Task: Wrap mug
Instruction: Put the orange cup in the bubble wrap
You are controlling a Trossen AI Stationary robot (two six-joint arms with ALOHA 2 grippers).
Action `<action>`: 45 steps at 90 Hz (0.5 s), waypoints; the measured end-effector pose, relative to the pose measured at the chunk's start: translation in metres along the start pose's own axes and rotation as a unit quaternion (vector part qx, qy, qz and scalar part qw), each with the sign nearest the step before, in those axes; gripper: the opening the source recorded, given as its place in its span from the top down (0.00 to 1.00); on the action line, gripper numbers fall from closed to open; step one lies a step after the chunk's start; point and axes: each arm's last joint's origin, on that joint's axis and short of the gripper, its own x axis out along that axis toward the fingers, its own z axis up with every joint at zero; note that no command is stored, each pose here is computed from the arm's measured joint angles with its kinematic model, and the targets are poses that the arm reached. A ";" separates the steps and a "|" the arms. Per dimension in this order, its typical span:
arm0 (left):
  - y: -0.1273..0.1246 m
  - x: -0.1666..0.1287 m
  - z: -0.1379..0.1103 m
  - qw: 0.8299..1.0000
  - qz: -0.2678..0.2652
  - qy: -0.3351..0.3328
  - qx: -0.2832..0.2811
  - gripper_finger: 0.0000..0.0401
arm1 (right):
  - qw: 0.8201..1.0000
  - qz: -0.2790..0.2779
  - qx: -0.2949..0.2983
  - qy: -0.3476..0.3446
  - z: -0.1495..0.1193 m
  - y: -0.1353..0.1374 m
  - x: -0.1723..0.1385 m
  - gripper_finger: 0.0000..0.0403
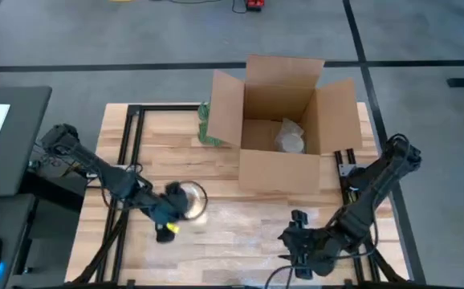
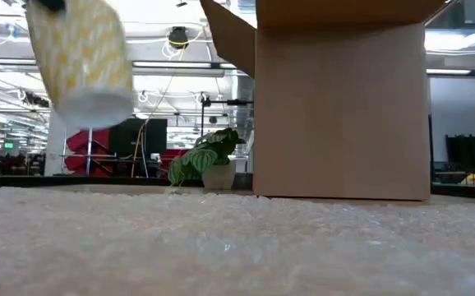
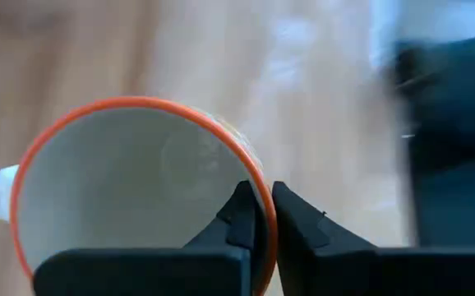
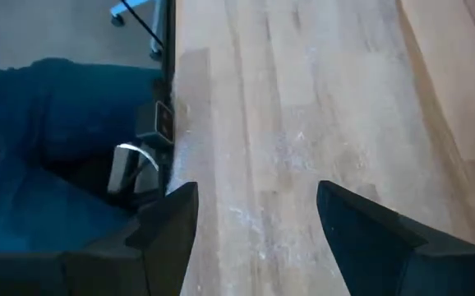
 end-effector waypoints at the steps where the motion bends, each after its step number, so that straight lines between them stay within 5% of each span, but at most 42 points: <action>1: -0.002 0.003 0.000 1.000 -0.002 -0.001 0.004 1.00 | 1.000 -0.001 0.000 0.000 0.000 -0.001 0.001 0.41; 45: -0.042 0.100 0.052 0.974 0.035 0.095 0.203 0.99 | 0.999 0.017 -0.001 -0.039 0.014 -0.004 0.008 0.41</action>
